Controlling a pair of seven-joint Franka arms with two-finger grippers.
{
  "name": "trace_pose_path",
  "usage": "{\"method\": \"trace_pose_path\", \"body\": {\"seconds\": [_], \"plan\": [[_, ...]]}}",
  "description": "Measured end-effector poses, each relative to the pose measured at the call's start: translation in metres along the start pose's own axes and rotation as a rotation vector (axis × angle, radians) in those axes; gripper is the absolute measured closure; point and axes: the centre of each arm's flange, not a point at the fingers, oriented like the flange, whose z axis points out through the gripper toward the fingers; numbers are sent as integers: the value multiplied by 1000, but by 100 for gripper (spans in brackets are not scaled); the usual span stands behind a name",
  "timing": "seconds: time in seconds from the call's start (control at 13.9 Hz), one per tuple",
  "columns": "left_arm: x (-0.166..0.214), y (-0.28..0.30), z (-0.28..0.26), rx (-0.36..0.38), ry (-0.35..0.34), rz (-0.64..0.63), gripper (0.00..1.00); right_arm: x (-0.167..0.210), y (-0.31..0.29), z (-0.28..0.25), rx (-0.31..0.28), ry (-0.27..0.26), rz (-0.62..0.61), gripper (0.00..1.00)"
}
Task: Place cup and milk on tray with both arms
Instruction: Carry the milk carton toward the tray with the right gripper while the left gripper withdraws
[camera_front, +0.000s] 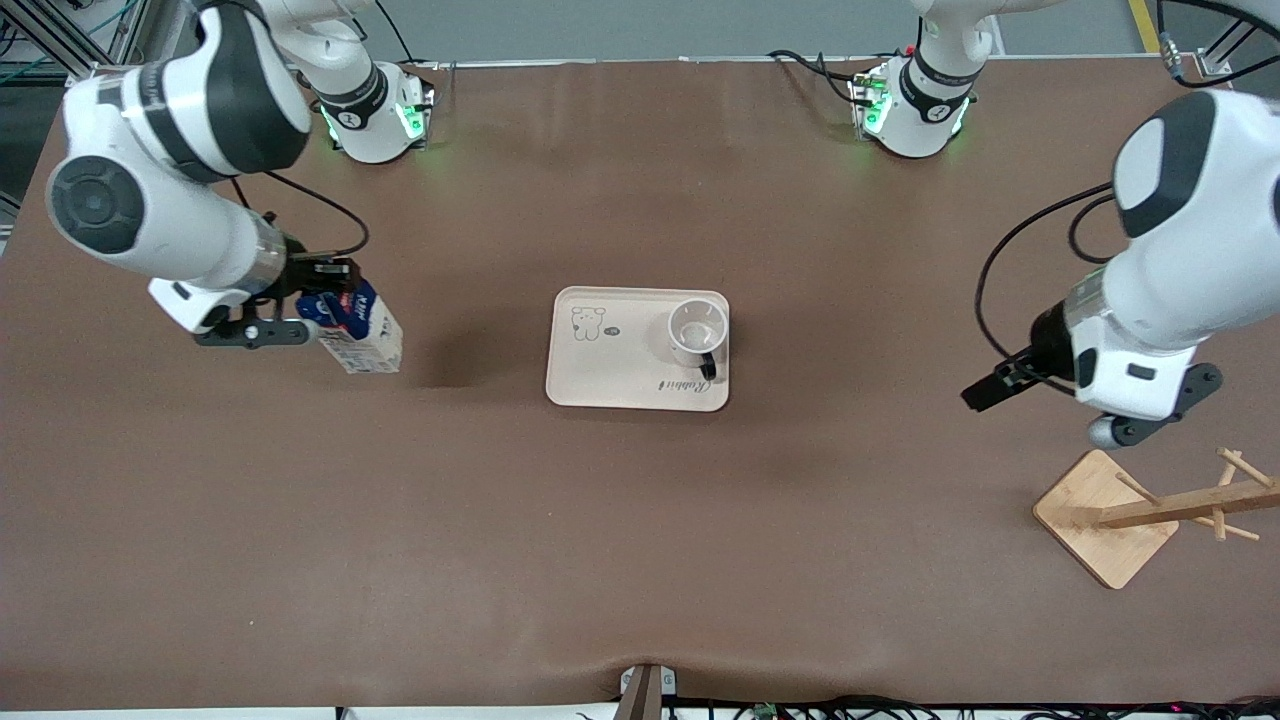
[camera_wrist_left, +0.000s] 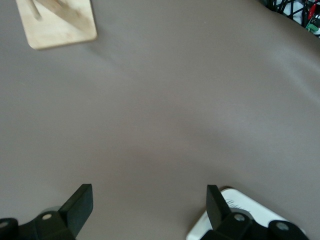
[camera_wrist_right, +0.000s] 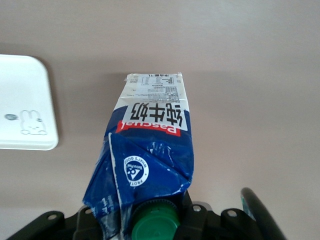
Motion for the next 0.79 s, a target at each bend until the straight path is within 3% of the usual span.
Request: {"method": "trace_pose_path", "body": {"seconds": [0.14, 0.29, 0.43, 0.79], "plan": [[8, -24, -14, 8, 4, 57, 0, 6, -44, 2, 23, -5, 1, 51], [15, -47, -24, 19, -1, 114, 0, 13, -87, 11, 90, -38, 15, 51], [23, -67, -30, 24, -4, 165, 0, 19, -126, 30, 121, -71, -11, 51], [15, -92, -68, 30, 36, 227, 0, 33, -196, 84, 126, -18, -53, 51]]}}
